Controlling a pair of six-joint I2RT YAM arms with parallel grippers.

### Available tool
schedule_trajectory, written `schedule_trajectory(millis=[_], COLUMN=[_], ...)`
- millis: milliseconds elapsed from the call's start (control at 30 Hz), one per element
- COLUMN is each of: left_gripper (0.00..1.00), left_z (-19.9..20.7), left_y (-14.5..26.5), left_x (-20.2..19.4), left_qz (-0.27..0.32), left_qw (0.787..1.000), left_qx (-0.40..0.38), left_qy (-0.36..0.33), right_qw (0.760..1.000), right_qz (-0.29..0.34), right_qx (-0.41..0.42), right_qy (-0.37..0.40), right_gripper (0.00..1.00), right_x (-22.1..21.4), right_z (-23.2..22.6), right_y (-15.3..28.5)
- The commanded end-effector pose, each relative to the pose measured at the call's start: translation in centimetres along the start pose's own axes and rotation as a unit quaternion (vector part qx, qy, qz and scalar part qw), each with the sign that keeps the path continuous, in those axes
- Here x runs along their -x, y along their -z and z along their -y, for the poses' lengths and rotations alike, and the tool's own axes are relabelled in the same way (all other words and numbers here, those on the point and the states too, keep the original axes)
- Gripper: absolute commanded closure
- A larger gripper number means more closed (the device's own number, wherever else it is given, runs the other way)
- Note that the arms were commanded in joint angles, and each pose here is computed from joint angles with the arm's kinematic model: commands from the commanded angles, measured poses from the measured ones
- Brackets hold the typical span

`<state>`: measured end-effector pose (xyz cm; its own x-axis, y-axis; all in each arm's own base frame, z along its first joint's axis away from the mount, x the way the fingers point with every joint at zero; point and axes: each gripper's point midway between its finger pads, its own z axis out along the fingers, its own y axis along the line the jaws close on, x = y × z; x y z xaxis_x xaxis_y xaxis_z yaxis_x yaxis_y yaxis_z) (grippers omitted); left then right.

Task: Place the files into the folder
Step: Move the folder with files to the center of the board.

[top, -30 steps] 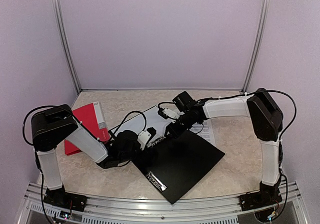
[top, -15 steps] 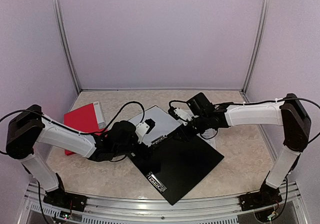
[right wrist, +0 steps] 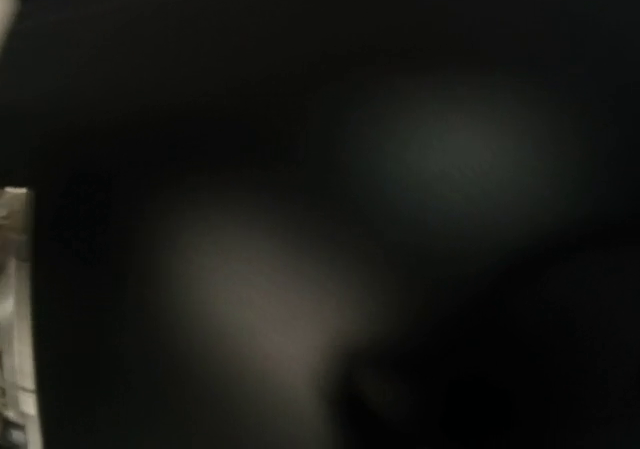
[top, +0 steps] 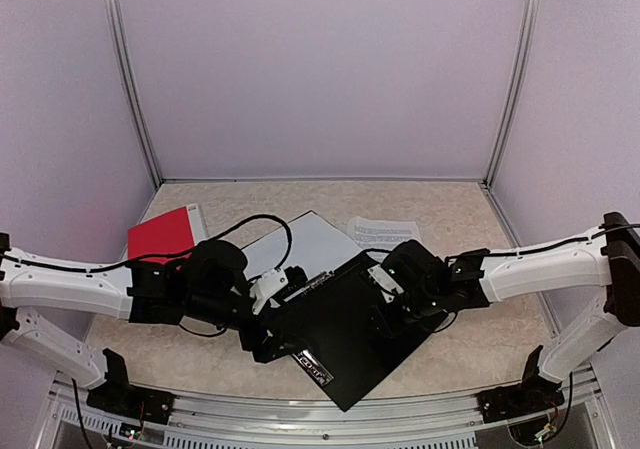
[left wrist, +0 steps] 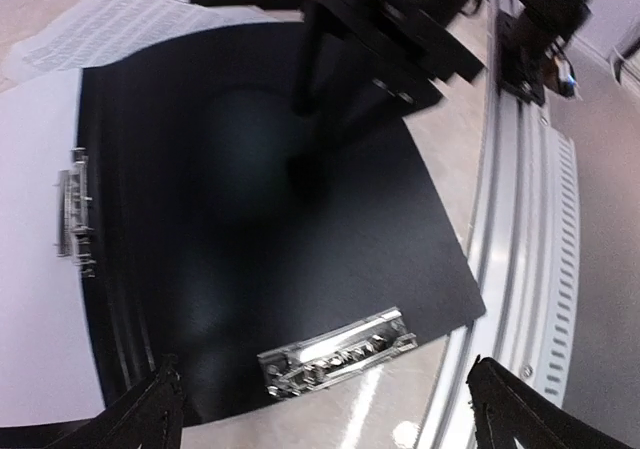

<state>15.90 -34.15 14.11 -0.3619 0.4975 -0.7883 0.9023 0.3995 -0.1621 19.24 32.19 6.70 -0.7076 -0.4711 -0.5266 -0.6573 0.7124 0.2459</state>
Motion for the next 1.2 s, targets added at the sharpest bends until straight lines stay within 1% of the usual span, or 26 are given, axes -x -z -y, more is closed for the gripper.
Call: schedule_trajectory(millis=[0, 67, 100, 167, 233, 300, 467, 567, 633, 733, 867, 933, 1167], left_gripper=[0.04, 0.05, 0.06, 0.07, 0.07, 0.06, 0.05, 0.05, 0.05, 0.05, 0.04, 0.04, 0.04], left_z=[5.3, 5.6, 5.5, 5.6, 5.7, 5.7, 5.4, 5.4, 5.3, 5.2, 4.9, 4.8, 4.6], left_y=[0.0, -0.4, -1.1, -1.9, -2.8, -3.4, -4.0, -4.2, -4.4, -4.5, -4.5, -4.5, -4.7], left_x=[-3.1, -3.2, -4.0, -4.7, -5.7, -6.3, -6.6, -6.5, -6.5, -6.7, -6.9, -6.9, -7.2], left_qz=[-0.087, -0.116, -0.139, -0.169, -0.192, -0.201, -0.212, -0.208, -0.206, -0.211, -0.211, -0.210, -0.212], left_qw=[0.989, 0.984, 0.981, 0.975, 0.969, 0.965, 0.962, 0.962, 0.963, 0.962, 0.963, 0.964, 0.964], left_qx=[-0.096, -0.104, -0.104, -0.107, -0.109, -0.111, -0.105, -0.104, -0.103, -0.098, -0.091, -0.089, -0.084], left_qy=[-0.077, -0.087, -0.092, -0.100, -0.114, -0.128, -0.140, -0.143, -0.144, -0.143, -0.141, -0.140, -0.133], right_qw=[0.992, 0.990, 0.988, 0.985, 0.979, 0.972, 0.951, 0.937, 0.930, 0.923, 0.923, 0.923, 0.915], right_qz=[-0.029, -0.044, -0.050, -0.049, -0.047, -0.039, 0.013, 0.034, 0.045, 0.046, 0.035, 0.035, 0.063], right_qx=[-0.086, -0.098, -0.102, -0.114, -0.134, -0.152, -0.159, -0.155, -0.146, -0.142, -0.148, -0.139, -0.117], right_qy=[-0.085, -0.096, -0.102, -0.121, -0.147, -0.176, -0.265, -0.311, -0.335, -0.354, -0.352, -0.356, -0.382], right_gripper=[0.61, 0.62, 0.63, 0.63, 0.61, 0.56, 0.42, 0.36, 0.35, 0.34, 0.35, 0.36, 0.40], right_x=[-3.2, -4.2, -4.7, -5.2, -5.9, -6.7, -7.8, -9.1, -9.6, -10.3, -10.5, -10.4, -9.9], right_z=[3.5, 4.0, 4.2, 4.8, 5.9, 7.1, 8.9, 10.0, 10.6, 11.5, 12.2, 12.4, 12.9], right_y=[1.5, 1.5, 1.5, 2.1, 2.9, 3.8, 6.3, 7.1, 7.2, 6.8, 5.9, 5.4, 4.3])
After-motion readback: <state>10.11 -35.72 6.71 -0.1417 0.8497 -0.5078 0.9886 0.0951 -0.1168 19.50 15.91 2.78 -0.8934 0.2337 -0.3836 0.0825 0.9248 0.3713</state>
